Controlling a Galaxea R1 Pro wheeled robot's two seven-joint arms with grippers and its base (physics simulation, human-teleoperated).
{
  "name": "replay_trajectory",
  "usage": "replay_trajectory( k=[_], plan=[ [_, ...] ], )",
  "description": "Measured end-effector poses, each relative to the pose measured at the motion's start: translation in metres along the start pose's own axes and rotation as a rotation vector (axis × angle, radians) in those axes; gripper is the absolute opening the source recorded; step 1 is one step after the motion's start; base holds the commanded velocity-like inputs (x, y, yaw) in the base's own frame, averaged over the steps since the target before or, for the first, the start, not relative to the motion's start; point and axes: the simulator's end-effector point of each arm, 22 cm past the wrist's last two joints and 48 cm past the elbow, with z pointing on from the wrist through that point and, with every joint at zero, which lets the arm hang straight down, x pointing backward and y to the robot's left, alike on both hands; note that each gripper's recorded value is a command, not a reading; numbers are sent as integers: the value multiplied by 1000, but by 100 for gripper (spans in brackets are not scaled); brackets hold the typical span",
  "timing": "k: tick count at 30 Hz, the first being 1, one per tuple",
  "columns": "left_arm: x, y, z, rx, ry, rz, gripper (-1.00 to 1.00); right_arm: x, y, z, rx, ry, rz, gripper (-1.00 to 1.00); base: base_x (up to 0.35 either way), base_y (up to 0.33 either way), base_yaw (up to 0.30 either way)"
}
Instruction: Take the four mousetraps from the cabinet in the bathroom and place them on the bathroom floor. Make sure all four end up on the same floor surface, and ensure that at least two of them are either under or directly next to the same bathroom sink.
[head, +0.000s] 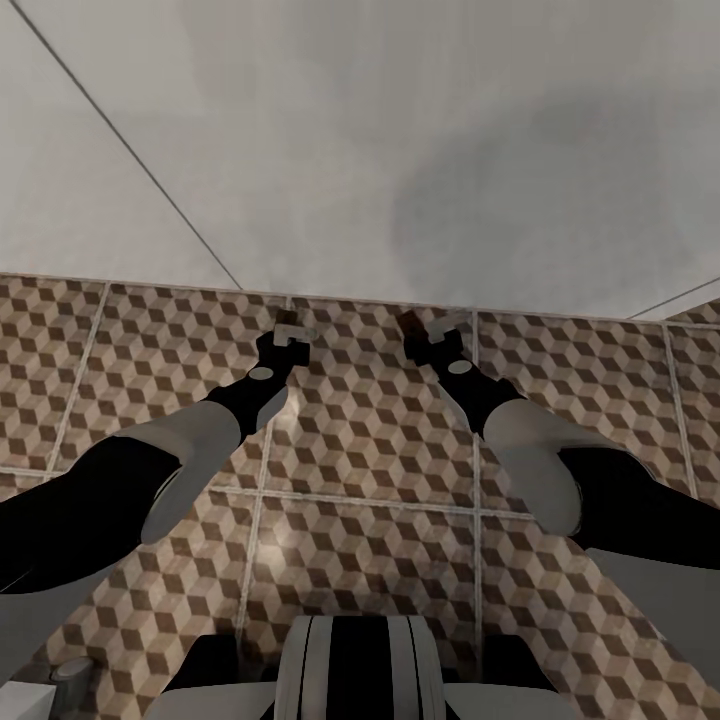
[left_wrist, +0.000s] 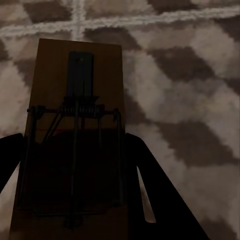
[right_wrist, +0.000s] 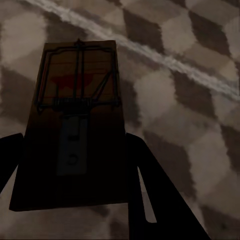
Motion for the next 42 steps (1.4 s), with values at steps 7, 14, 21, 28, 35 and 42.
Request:
replay_trajectory(
  k=[7,14,21,28,35,42],
  plan=[
    [0,-1,0,1,0,-1,-100,9,3,-1,-6,18,-1,-100,0,0,0],
    [0,0,0,0,0,0,-100,13,4,-2,-9,25,-1,-100,0,0,0],
    [0,-1,0,1,0,-1,-100,20,7,-3,-15,39,-2,-100,0,0,0],
    [0,-1,0,1,1,0,-100,22,8,-3,-17,42,-2,-100,0,0,0],
    [0,-1,0,1,1,0,-100,21,8,-3,-17,42,-2,-100,0,0,0],
    [0,-1,0,1,1,0,-100,20,8,-3,-17,35,-1,-100,0,0,0]
  ],
)
